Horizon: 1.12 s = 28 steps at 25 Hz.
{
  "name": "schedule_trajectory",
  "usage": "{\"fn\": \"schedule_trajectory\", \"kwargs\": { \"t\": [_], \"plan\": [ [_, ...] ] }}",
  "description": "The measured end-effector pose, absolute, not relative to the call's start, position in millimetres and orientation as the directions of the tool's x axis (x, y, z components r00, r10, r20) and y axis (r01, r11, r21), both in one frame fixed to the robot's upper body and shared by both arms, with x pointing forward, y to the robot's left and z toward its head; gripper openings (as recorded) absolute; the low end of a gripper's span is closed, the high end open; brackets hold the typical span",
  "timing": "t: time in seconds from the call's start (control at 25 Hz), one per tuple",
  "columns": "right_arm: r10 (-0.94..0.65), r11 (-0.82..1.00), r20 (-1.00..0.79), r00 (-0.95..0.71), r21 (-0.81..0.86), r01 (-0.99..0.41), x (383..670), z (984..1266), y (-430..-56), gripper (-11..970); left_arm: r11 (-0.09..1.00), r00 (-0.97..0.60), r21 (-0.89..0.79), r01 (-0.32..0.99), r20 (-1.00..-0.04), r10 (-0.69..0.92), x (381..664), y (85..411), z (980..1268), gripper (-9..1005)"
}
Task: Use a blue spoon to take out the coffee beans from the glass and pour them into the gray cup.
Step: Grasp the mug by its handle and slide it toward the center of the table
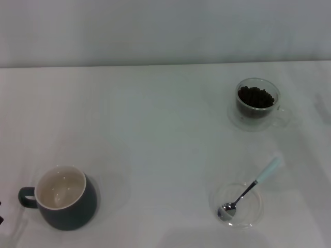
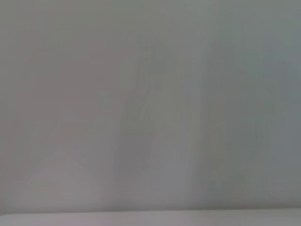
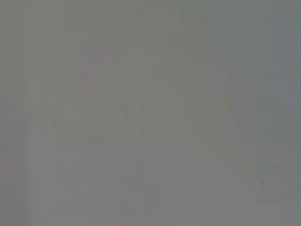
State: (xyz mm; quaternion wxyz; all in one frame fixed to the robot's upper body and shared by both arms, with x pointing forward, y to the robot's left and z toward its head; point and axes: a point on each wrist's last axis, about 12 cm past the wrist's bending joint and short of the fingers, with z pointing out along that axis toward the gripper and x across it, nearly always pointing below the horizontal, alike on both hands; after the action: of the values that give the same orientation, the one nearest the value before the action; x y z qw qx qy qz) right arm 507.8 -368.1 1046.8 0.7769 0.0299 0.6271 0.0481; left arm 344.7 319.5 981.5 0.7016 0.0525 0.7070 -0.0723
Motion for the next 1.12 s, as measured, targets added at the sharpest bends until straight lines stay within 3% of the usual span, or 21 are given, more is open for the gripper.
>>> {"fn": "schedule_trajectory", "kwargs": {
  "t": [1.12],
  "plan": [
    [0.118,0.993,-0.975,0.191,0.111,-0.048,507,1044,-365,844,0.932,-0.081,0.004,0.363,-0.996,0.035,354,304,973,859]
  ]
}}
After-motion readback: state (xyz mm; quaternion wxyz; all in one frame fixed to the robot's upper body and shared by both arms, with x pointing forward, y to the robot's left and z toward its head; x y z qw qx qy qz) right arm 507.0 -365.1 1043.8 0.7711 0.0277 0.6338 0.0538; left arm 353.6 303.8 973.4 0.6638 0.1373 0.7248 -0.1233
